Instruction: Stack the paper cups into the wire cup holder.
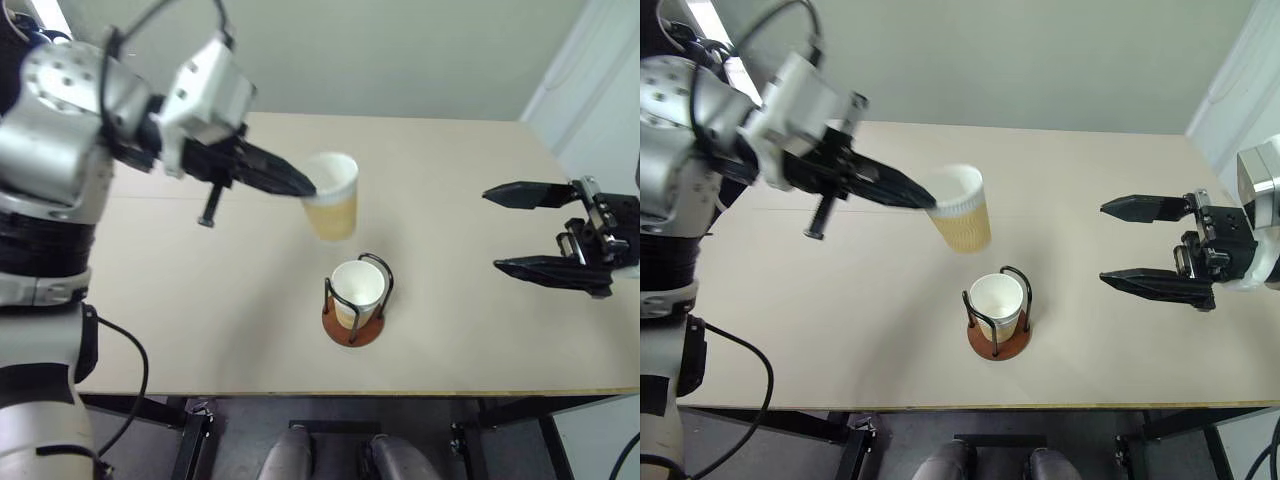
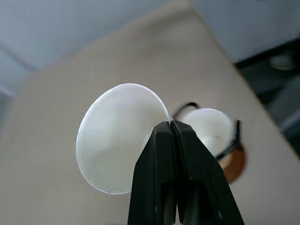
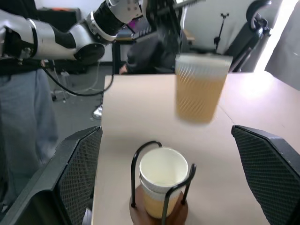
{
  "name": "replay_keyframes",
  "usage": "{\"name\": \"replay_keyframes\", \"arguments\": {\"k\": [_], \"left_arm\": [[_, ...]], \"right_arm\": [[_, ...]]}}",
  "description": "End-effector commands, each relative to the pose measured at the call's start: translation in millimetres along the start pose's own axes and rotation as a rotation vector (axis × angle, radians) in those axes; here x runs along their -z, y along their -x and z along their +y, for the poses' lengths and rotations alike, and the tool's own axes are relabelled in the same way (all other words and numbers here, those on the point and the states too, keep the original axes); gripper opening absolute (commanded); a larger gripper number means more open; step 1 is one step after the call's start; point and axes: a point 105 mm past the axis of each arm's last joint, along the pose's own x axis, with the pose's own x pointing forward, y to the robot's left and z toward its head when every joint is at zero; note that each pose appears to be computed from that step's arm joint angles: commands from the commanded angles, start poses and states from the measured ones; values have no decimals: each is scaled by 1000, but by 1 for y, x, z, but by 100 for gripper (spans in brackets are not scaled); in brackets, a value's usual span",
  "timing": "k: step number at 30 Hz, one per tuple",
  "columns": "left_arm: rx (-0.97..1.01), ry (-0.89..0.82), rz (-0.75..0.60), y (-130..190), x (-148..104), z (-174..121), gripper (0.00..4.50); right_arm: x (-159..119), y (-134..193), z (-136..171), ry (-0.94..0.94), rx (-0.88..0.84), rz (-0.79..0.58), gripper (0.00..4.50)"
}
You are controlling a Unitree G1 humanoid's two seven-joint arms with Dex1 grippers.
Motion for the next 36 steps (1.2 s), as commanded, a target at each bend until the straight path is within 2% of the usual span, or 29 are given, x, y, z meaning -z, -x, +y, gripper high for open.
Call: {"name": "replay_keyframes", "arguments": {"k": [1,8,16,21,27,36], "left_arm": [[108,-98,10,-8,-10,-5,4],[173,-167,-44,-23,-18,1,4],[264,-186,-90,-40,-22,-7,4],[282,-221,-25,-52,-5,-6,4],[308,-237,-66,-60,-9,-9,4],[317,-251,-9,-60,-2,-13,4]], "right_arm": [[-13,6,7,62,30,8,450],[-12,9,18,57,83,24,450],[-7,6,23,47,114,27,450],[-9,8,24,48,132,35,450],[-8,9,27,44,153,42,450],[-10,11,28,45,161,44,450]]}}
